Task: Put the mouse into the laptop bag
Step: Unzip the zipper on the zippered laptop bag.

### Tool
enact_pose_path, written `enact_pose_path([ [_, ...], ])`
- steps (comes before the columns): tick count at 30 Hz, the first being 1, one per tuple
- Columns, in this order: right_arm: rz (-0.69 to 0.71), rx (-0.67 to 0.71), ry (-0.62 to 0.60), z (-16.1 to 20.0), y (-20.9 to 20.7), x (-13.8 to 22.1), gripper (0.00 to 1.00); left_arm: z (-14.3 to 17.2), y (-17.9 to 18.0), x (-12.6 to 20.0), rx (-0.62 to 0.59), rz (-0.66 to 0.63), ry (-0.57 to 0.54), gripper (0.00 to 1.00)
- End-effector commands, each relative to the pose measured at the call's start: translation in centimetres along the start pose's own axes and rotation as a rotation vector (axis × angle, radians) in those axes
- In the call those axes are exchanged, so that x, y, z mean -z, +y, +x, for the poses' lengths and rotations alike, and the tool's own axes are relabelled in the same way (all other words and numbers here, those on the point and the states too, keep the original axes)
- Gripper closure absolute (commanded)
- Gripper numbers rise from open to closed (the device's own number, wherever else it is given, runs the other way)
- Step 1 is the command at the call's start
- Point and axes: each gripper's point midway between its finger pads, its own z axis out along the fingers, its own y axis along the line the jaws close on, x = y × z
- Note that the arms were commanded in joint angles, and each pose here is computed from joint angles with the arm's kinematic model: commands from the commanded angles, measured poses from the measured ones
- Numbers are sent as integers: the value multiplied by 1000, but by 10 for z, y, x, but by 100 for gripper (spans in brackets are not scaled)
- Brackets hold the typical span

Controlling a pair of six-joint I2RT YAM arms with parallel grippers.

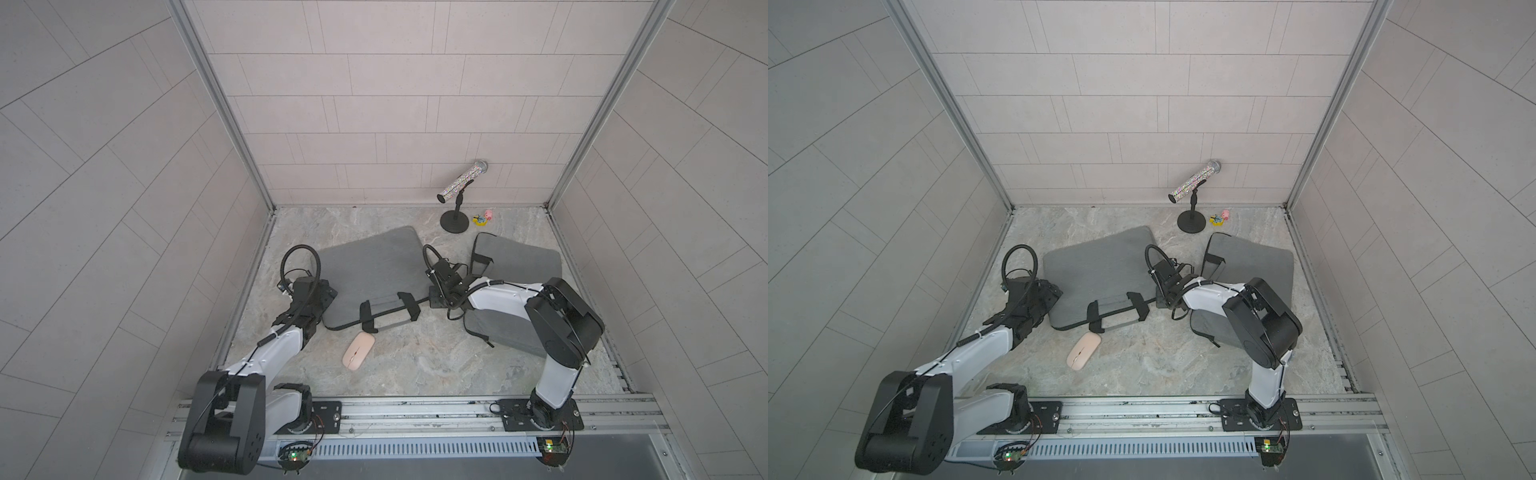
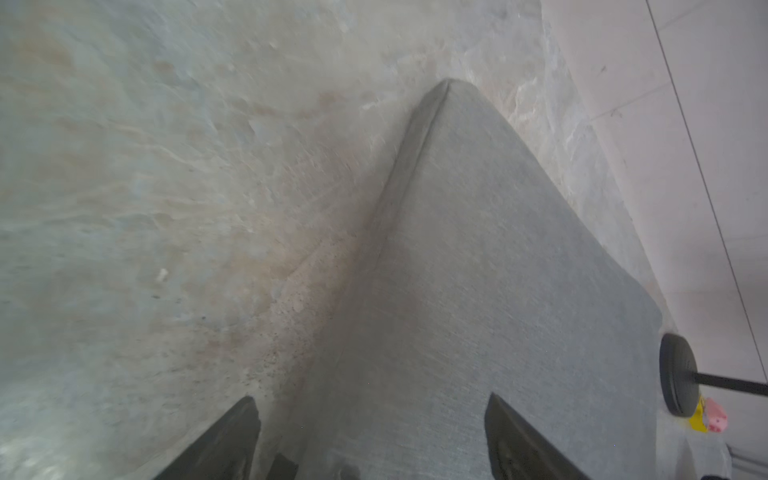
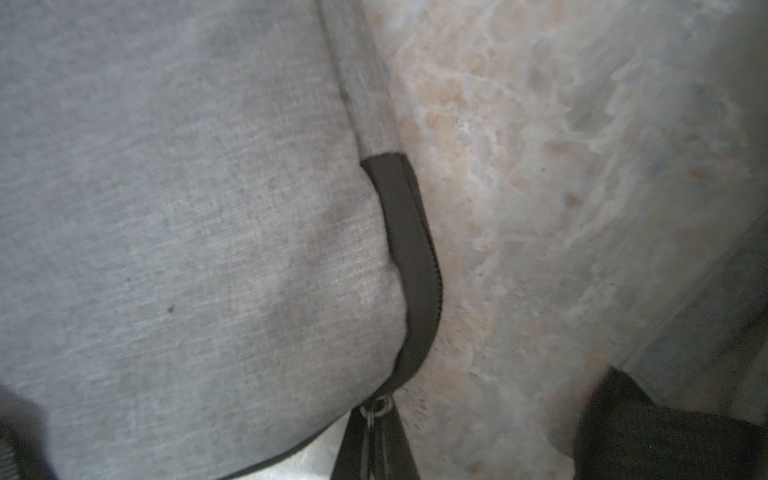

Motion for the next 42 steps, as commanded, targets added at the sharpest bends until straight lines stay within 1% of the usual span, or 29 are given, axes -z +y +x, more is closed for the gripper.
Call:
enact_pose_path([
  [1, -14, 51, 32, 9, 10, -1, 100, 9, -10, -11, -21, 46, 56, 21],
  [3, -23, 74, 29, 12, 18, 1, 100, 17, -10, -18, -43, 34, 100, 27],
  [6, -33, 87, 20, 13, 25, 4, 100, 27, -3, -29, -27, 11, 137, 36],
  [8, -45, 85, 25, 14, 28, 4, 100, 31, -4, -34, -27, 21, 154, 48],
  [10, -73, 94, 30, 17, 37, 7, 100, 32, -8, -34, -27, 38, 161, 65],
  [11, -92, 108, 28, 20, 47, 11, 100, 33, -10, -34, -29, 44, 162, 70],
  [12, -108, 127, 25, 23, 57, 14, 100, 34, -12, -33, -32, 49, 161, 72],
  [14, -163, 200, 20, 32, 94, 24, 100, 37, -19, -31, -44, 72, 162, 77],
  [19, -252, 358, 6, 56, 182, 43, 100, 49, -34, -25, -96, 95, 160, 82],
  [21, -280, 395, 16, 65, 208, 46, 100, 53, -39, -23, -112, 103, 161, 85],
  [22, -271, 401, 9, 65, 216, 47, 100, 53, -41, -22, -126, 105, 159, 89],
  [23, -236, 408, -5, 63, 215, 48, 100, 52, -37, -22, -124, 78, 157, 89],
  [25, -231, 403, -11, 60, 213, 47, 100, 50, -38, -19, -122, 79, 151, 92],
  [27, -200, 391, -15, 54, 202, 42, 100, 45, -37, -14, -121, 73, 133, 96],
  [30, -161, 335, 9, 44, 172, 30, 100, 31, -28, -1, -115, 35, 65, 95],
  [34, -81, 248, 0, 21, 118, 17, 100, 1, -17, 21, -89, -1, -67, 96],
  [37, -42, 191, 12, 7, 83, 11, 100, -17, -3, 33, -58, -42, -115, 96],
  [40, -8, 156, -7, -10, 61, 9, 100, -26, 16, 36, 2, -83, -128, 96],
  [42, 4, 140, -9, -22, 52, 4, 100, -25, 26, 31, 45, -87, -107, 97],
])
